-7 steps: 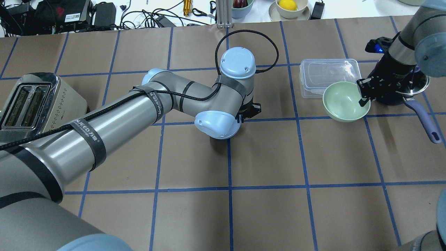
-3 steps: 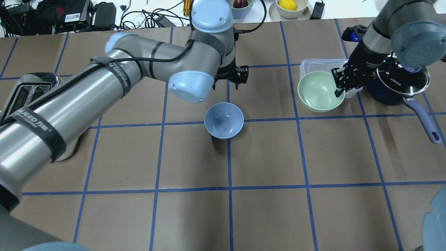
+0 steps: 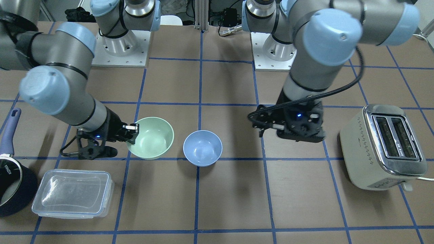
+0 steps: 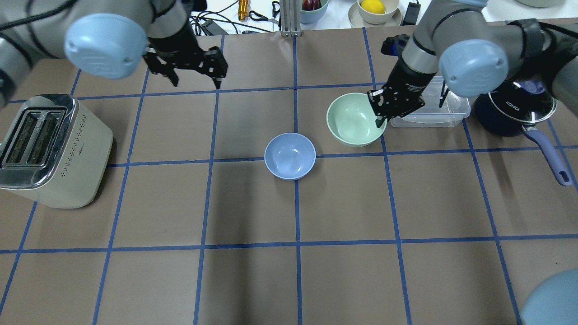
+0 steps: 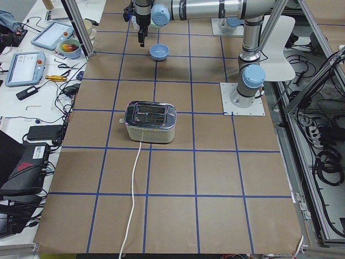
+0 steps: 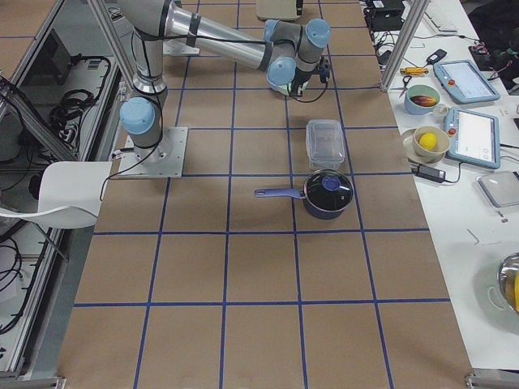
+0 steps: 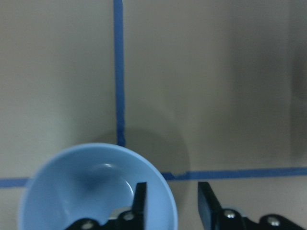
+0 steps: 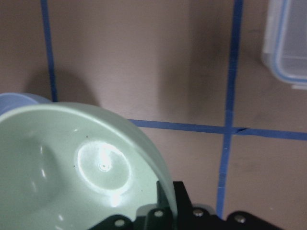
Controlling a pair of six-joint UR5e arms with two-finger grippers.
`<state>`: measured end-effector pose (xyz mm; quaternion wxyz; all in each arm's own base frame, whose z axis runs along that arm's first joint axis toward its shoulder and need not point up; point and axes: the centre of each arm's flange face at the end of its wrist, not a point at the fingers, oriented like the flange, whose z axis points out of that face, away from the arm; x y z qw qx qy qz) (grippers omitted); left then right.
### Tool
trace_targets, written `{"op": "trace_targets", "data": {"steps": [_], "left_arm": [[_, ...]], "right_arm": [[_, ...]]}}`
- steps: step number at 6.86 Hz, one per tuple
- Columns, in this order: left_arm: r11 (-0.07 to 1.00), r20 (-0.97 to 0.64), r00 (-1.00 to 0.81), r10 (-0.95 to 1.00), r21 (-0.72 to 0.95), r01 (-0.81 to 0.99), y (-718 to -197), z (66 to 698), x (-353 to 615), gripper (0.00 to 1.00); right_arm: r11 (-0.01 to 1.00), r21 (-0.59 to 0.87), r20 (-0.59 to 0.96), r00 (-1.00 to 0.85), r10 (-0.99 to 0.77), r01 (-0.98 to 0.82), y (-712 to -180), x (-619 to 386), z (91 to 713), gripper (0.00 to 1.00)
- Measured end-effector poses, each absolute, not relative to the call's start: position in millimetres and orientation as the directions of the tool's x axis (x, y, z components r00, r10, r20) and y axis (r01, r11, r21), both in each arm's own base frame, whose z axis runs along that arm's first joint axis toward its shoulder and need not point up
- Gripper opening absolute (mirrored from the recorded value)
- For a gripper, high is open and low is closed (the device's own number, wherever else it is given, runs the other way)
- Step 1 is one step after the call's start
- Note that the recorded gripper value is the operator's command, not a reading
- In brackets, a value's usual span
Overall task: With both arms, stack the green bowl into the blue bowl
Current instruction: 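Release blue bowl and raise left gripper while right carries green bowl over it, then lower the pale green bowl into the light blue bowl with the right gripper, then open the right gripper and lift it away from the stacked bowls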
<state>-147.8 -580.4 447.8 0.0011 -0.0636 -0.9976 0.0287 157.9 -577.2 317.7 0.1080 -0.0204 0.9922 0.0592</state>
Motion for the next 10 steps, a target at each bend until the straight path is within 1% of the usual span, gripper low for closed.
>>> {"op": "trace_targets", "data": {"steps": [1,2,4,5,6,8,9,10], "left_arm": [[0.992,0.0,-0.993,0.119,-0.034,0.119,-560.4,473.3,-116.6,1.0],[0.993,-0.002,-0.994,0.113,-0.024,0.113,-540.0,488.9,-107.7,1.0],[0.996,-0.009,-0.996,0.089,-0.019,0.089,-511.6,493.6,-112.3,1.0],[0.996,-0.013,-0.997,0.078,-0.03,0.079,-501.9,498.7,-116.9,1.0],[0.997,-0.013,-0.997,0.074,-0.029,0.074,-498.7,497.3,-119.9,1.0],[0.996,-0.012,-0.997,0.074,-0.045,0.074,-500.6,497.7,-123.1,1.0],[0.995,-0.006,-0.997,0.076,-0.06,0.077,-499.1,503.0,-124.7,1.0],[0.995,-0.006,-0.997,0.079,-0.066,0.079,-496.4,505.3,-125.9,1.0]], "right_arm": [[0.993,0.106,-0.221,-0.975,-0.022,-0.047,-571.7,199.8,308.0,0.0],[0.994,0.098,-0.229,-0.973,-0.017,-0.04,-565.6,236.6,299.0,0.0],[0.994,0.1,-0.235,-0.972,-0.028,-0.053,-558.7,281.8,274.7,0.0],[0.993,0.108,-0.235,-0.972,-0.03,-0.056,-558.3,289.0,264.2,0.68],[0.992,0.116,-0.231,-0.972,-0.027,-0.055,-558.4,291.0,258.2,1.0],[0.992,0.12,-0.22,-0.975,-0.018,-0.045,-558.5,289.6,257.1,1.0],[0.993,0.111,-0.218,-0.976,-0.002,-0.026,-561.8,283.5,265.4,1.0],[0.996,0.084,-0.221,-0.975,0.023,0.005,-569.2,266.3,286.6,1.0]]}}
